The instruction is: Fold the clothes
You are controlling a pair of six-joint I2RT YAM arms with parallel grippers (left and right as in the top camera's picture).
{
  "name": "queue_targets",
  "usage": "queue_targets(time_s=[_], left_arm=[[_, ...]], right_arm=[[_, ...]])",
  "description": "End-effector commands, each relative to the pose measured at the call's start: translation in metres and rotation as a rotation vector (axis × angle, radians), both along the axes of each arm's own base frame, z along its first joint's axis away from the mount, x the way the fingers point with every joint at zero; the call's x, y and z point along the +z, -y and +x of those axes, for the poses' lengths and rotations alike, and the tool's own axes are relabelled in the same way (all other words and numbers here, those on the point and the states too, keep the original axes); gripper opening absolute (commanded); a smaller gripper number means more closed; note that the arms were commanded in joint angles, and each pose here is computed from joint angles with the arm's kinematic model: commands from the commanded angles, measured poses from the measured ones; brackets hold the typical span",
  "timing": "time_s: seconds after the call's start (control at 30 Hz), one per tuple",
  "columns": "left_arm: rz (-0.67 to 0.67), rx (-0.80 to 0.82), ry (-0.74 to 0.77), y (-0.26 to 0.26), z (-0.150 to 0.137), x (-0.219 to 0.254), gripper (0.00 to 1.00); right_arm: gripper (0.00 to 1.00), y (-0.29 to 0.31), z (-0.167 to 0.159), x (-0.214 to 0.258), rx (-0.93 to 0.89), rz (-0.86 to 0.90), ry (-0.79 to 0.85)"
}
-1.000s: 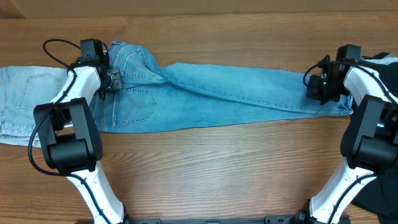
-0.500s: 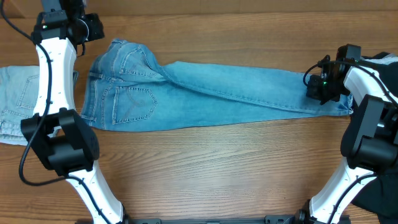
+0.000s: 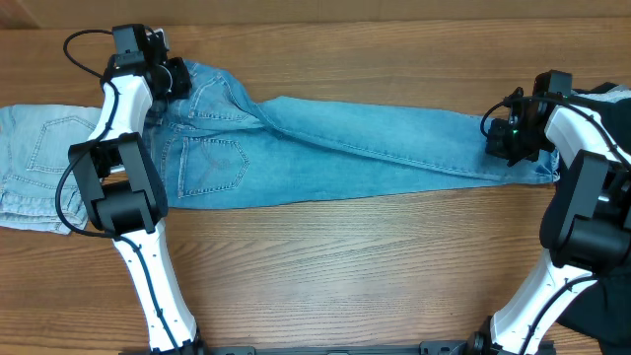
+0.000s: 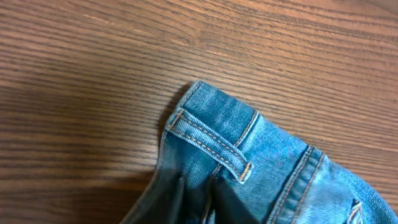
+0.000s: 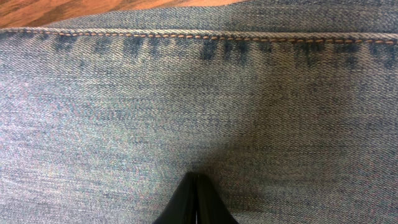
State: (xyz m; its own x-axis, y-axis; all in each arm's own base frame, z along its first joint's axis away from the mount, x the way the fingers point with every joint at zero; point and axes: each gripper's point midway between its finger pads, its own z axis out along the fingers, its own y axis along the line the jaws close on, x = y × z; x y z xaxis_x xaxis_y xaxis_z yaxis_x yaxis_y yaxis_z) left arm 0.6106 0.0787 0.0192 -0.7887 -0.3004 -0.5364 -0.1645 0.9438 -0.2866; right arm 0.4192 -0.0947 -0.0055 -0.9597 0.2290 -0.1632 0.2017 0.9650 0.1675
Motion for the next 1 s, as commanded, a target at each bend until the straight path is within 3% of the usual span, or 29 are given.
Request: queue_targets(time_s=[0.0,0.17,0.27,0.47,0.6,0.83,0.97], left_arm=[[0.022,-0.006,0.020,-0.014,0.006,0.015,0.04],[0.049,0.000,0.066,-0.031,0.012,0.103,0.04],[0.042,-0.004,0.018,-0.027,-0.005,0.130,0.04],[-0.052,-0.015,-0.396,-0.001,-0.099,0.103,0.04],[0.083,0.066,-0.639,-0.022,-0.154,0.093,0.04],[0.105,0.058,-0.798,-0.013,-0.179,0.059,0.04],[0.015,-0.010,-0.786,0.023,-0.177,0.062,0.04]], right_arm=[[0.04,0.010,-0.061,-0.073,-0.024,-0.052,-0.263],[0.04,0.010,-0.061,-0.073,-0.023,-0.052,-0.263],[0.04,0.010,-0.061,-0.073,-0.023,-0.052,-0.263],[0.04,0.011,-0.059,-0.073,-0.024,-0.055,-0.255],[0.04,0.011,-0.058,-0.073,-0.024,-0.056,-0.249],[0.04,0.010,-0.062,-0.073,-0.031,-0.049,-0.268],[0.04,0.008,-0.061,-0.073,-0.030,-0.036,-0.264]])
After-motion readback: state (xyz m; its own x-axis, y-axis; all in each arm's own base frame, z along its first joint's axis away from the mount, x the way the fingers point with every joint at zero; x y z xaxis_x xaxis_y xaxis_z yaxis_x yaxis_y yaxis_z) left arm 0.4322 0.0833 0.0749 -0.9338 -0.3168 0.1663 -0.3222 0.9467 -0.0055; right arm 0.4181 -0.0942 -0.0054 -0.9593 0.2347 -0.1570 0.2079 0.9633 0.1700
